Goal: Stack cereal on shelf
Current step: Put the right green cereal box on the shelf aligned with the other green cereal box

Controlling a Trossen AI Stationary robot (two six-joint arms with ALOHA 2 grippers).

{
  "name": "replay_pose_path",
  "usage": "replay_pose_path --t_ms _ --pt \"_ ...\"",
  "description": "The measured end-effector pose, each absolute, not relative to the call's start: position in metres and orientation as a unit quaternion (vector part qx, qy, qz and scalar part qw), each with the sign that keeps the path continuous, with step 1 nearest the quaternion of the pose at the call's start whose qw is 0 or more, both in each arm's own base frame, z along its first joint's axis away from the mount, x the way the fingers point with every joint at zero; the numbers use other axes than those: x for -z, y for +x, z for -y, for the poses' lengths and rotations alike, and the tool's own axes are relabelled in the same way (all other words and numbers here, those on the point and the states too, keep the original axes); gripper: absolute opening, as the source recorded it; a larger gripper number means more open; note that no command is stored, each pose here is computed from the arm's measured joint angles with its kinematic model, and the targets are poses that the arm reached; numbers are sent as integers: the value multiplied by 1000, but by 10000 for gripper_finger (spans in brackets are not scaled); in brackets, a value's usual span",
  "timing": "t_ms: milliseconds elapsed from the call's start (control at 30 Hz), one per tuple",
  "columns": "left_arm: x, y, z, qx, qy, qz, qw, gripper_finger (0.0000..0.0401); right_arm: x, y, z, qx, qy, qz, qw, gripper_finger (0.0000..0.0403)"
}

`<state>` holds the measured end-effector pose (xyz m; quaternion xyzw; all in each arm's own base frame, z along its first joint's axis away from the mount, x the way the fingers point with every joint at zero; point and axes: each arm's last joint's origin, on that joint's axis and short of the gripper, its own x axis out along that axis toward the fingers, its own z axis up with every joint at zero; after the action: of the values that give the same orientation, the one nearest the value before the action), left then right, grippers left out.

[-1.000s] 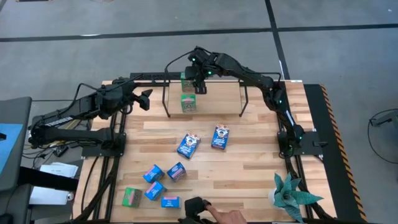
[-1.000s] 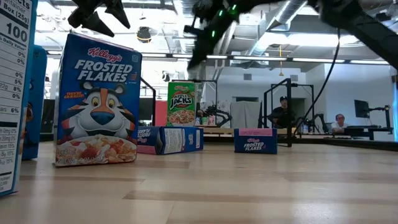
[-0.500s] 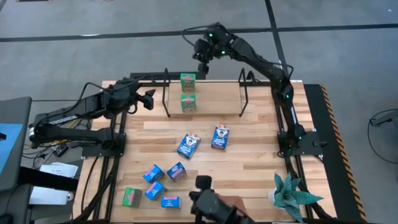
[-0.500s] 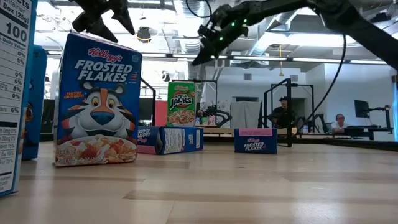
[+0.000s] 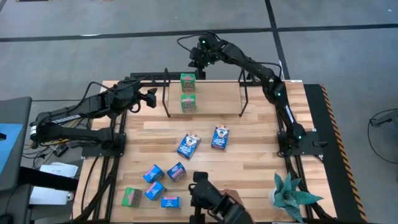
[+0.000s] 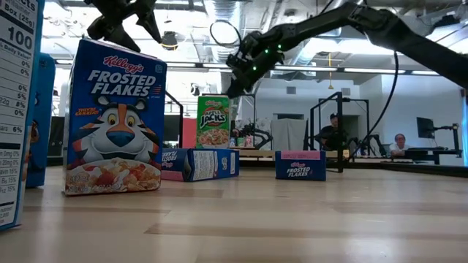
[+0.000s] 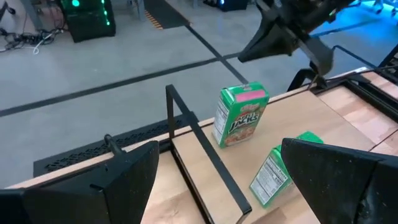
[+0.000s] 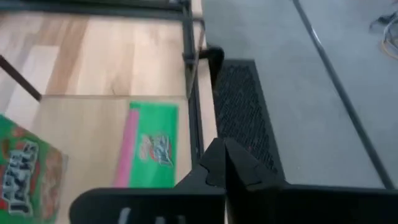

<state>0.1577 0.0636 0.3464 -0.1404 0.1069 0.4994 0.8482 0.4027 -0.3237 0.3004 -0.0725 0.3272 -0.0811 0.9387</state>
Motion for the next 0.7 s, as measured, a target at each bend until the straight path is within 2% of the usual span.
replay_pose_path --t_ms 200,567,700 --pt "-347 157 -64 -503 -144 -103 846 328 -284 404 330 77 -50 -337 937 19" --pt "-347 157 -64 -506 -146 -100 844 328 -285 403 332 68 -52 -328 941 14" --pt "-347 157 -64 -506 -146 -99 844 328 -272 405 337 61 -36 -331 941 15"
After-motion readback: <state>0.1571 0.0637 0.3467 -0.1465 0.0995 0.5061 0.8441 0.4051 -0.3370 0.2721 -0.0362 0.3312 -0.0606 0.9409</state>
